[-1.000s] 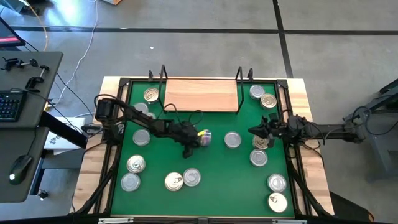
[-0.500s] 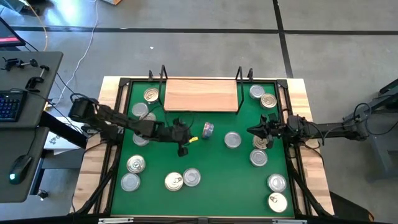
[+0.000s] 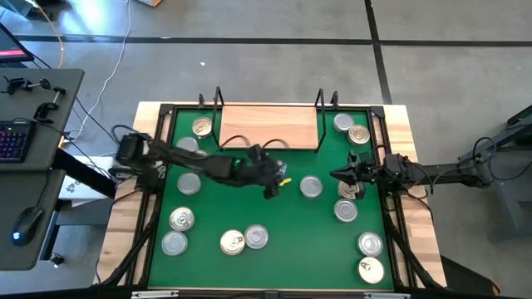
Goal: Stack canned seafood by type on shelf
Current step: Put the blue pink tuna can on the shelf, then put the green white tuna can on the shelf
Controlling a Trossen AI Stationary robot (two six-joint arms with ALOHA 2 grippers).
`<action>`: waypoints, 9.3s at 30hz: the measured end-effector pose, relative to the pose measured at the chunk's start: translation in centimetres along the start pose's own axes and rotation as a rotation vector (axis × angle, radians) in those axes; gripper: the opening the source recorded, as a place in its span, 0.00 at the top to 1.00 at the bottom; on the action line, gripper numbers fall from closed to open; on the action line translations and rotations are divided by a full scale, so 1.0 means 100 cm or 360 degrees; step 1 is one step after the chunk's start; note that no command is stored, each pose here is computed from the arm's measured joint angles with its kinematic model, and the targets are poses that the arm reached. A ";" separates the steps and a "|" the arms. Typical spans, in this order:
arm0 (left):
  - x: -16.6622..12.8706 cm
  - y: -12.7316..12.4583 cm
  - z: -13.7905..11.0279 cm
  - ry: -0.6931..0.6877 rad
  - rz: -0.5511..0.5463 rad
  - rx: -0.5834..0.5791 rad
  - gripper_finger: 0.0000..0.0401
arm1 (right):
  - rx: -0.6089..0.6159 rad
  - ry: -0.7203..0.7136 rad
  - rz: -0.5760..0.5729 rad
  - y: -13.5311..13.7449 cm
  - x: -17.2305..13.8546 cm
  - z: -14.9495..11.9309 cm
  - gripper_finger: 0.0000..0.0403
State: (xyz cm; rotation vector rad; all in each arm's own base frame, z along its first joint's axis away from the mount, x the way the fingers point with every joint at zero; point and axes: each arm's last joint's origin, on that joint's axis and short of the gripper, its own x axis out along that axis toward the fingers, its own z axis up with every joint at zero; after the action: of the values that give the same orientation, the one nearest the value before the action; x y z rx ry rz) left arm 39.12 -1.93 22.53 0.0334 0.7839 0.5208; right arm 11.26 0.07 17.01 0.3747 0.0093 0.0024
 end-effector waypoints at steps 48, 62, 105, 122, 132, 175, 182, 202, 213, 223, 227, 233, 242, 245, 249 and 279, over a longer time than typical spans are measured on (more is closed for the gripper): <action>0.042 -0.017 0.006 0.0890 -0.0141 -0.0218 0.60 | -0.0094 0.0112 0.0023 -0.001 0.000 -0.006 1.00; -0.034 0.006 0.023 0.0723 0.0579 0.0301 0.60 | -0.0055 0.0088 0.0019 -0.001 0.000 -0.005 1.00; 0.084 0.164 -0.024 0.1039 0.0959 0.0098 0.50 | 0.0028 0.0030 -0.0022 -0.001 0.000 -0.002 1.00; 0.087 0.159 -0.026 0.1080 0.0746 -0.0011 0.41 | 0.0028 0.0029 -0.0021 -0.001 0.000 -0.002 1.00; 0.089 0.168 -0.027 0.1098 0.0774 0.0014 0.40 | 0.0031 0.0028 -0.0022 -0.001 0.000 -0.002 1.00; 0.044 0.155 0.002 0.0791 0.1011 0.0117 0.41 | 0.0115 -0.0017 -0.0104 -0.002 0.000 -0.001 1.00; 0.001 0.109 0.010 0.0396 0.0842 0.0085 0.41 | -0.0020 0.0032 -0.0122 -0.003 0.000 -0.004 1.00; -0.026 0.016 -0.070 -0.0366 -0.0043 0.0135 0.41 | -0.0081 0.0390 -0.0224 0.003 0.033 -0.023 0.96; -0.025 0.016 -0.072 -0.0367 -0.0039 0.0105 0.41 | -0.0287 0.1110 -0.0613 0.021 0.116 -0.024 0.96; -0.038 0.002 -0.079 -0.0369 -0.0016 0.0132 0.41 | -0.0291 0.1180 -0.0717 0.018 0.202 -0.026 0.97; -0.053 -0.004 -0.079 -0.0420 -0.0012 0.0148 0.41 | -0.0355 0.1064 -0.0665 0.020 0.243 -0.017 0.97; -0.062 -0.006 -0.077 -0.0454 -0.0082 0.0126 0.41 | -0.0575 0.1150 -0.0727 0.036 0.240 0.011 0.97; -0.049 -0.006 -0.089 -0.0530 -0.0138 0.0045 0.41 | -0.0354 0.1404 -0.0621 0.039 0.142 0.004 0.97; -0.049 -0.006 -0.091 -0.0561 -0.0150 0.0023 0.41 | -0.0157 0.1352 -0.0712 0.030 0.121 -0.013 0.97; -0.049 -0.006 -0.089 -0.0588 -0.0158 0.0003 0.41 | -0.0019 0.1327 -0.0772 0.020 0.113 -0.035 0.97; 0.029 0.026 -0.084 -0.0339 -0.0510 -0.0187 0.55 | -0.0492 0.1123 -0.0590 0.060 0.139 -0.015 0.97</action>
State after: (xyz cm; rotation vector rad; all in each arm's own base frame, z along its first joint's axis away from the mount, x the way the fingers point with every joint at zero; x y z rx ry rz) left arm 33.97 0.30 15.18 -0.1416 0.5353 0.2525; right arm 25.12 6.21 17.71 0.0428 0.7679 -0.2284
